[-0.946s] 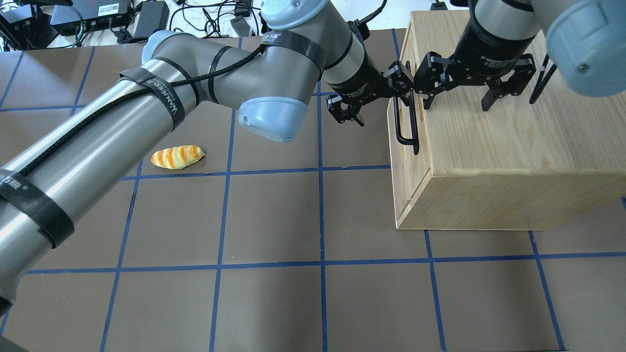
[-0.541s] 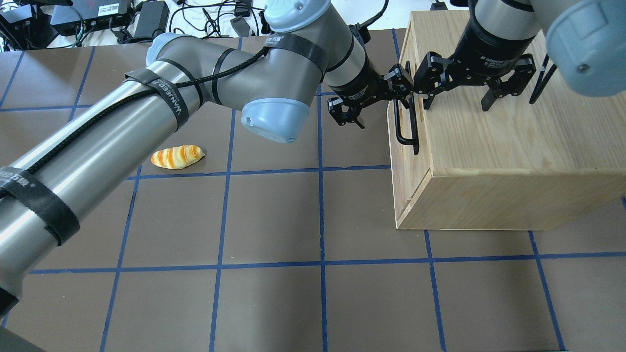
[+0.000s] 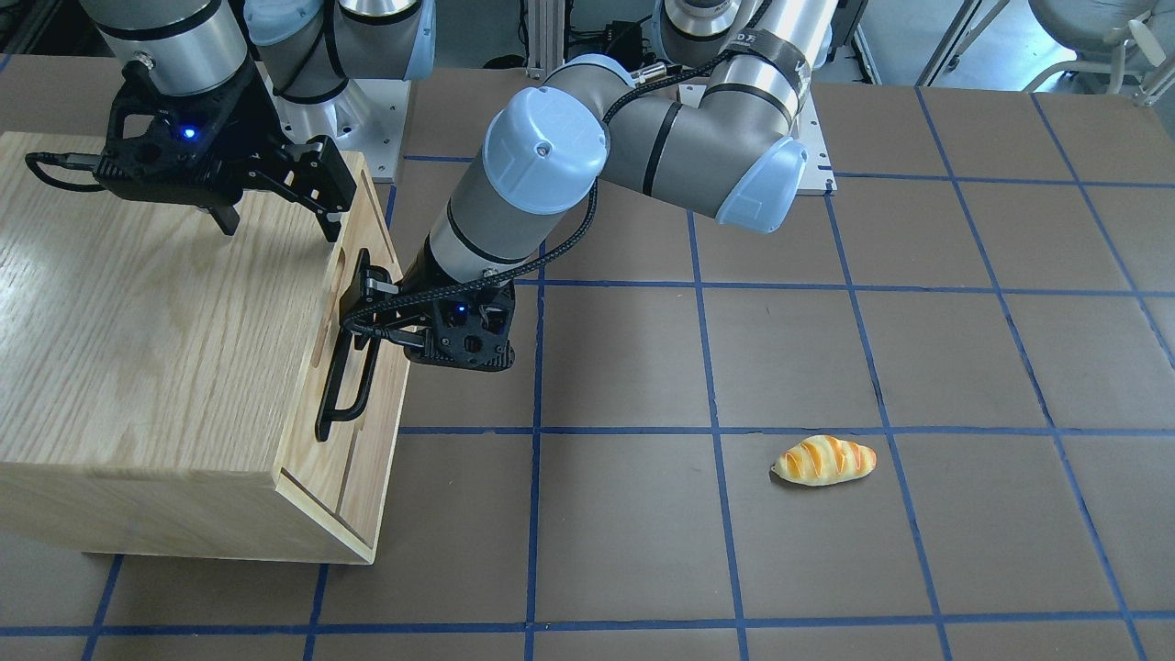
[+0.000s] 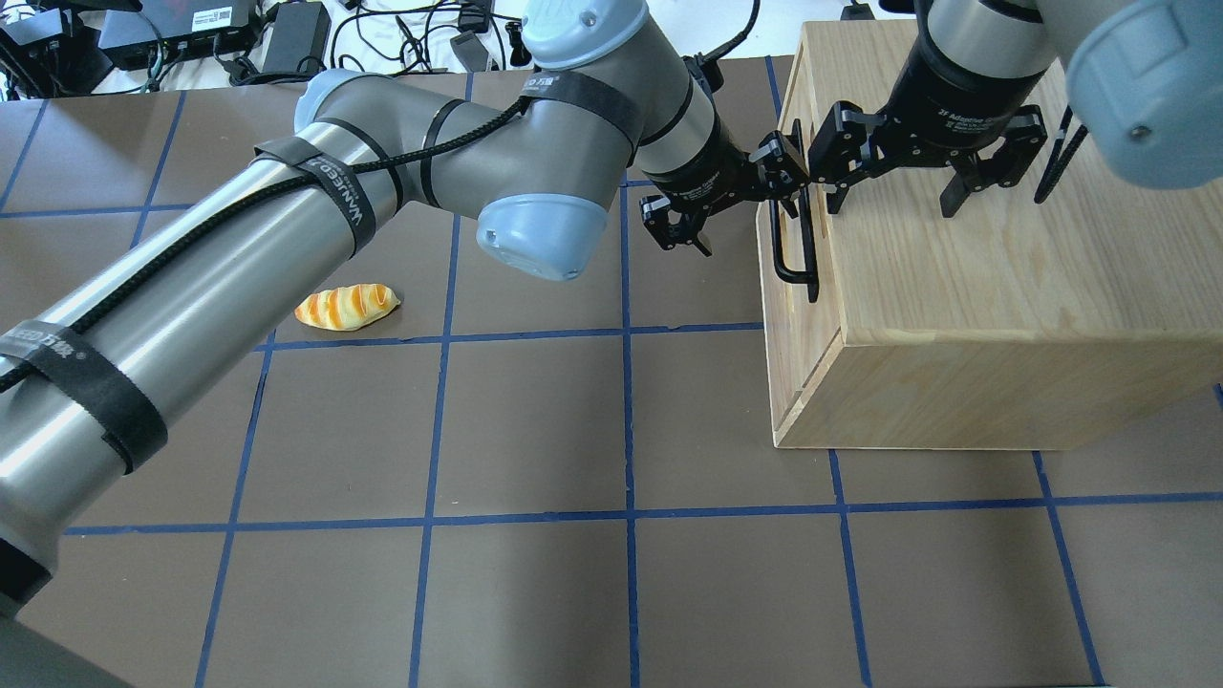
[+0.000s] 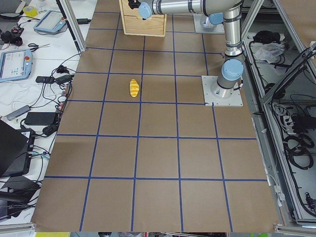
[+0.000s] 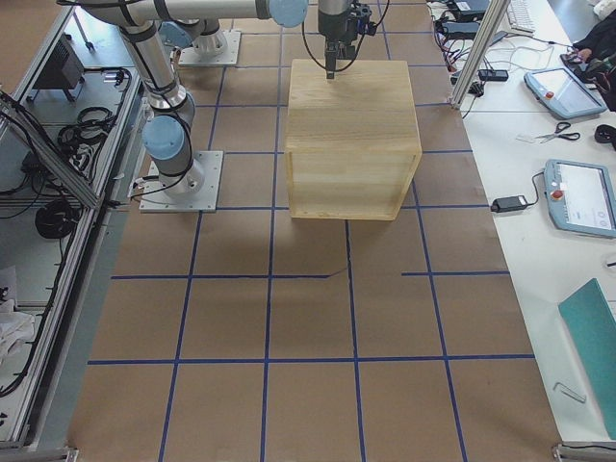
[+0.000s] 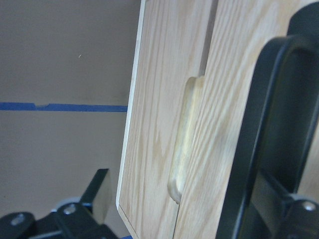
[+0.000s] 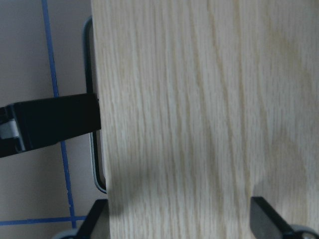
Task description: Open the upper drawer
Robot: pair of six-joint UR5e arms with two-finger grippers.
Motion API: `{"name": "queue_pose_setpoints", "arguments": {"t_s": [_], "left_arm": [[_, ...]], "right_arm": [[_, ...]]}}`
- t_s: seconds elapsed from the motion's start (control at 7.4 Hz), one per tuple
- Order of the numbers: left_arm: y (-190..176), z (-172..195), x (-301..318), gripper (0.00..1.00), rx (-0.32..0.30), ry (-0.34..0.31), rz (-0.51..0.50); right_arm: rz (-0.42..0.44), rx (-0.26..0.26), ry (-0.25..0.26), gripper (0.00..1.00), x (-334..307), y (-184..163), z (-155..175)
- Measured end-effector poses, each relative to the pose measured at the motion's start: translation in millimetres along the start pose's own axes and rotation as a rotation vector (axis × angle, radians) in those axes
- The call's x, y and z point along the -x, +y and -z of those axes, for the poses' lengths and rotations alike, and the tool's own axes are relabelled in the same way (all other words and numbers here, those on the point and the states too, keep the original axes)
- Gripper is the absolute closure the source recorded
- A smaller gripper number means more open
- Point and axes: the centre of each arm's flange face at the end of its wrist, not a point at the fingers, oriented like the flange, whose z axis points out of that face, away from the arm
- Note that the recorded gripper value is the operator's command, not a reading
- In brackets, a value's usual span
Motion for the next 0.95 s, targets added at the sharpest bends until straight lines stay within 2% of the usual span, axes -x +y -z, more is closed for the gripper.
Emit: {"name": "queue_pose_setpoints", "arguments": {"t_s": [0.54,0.95], "left_arm": [[-2.5,-1.8,2.4,0.0,-0.014,-0.024,-0.011],[-6.7,2.9,2.6,0.0,-0.046,-0.055,-0.029]], "right_arm": [[0.0,0.0,0.0,0.0,0.0,0.0,0.0],[0.0,0.0,-0.001,0.0,0.1,0.0,0.0]]}}
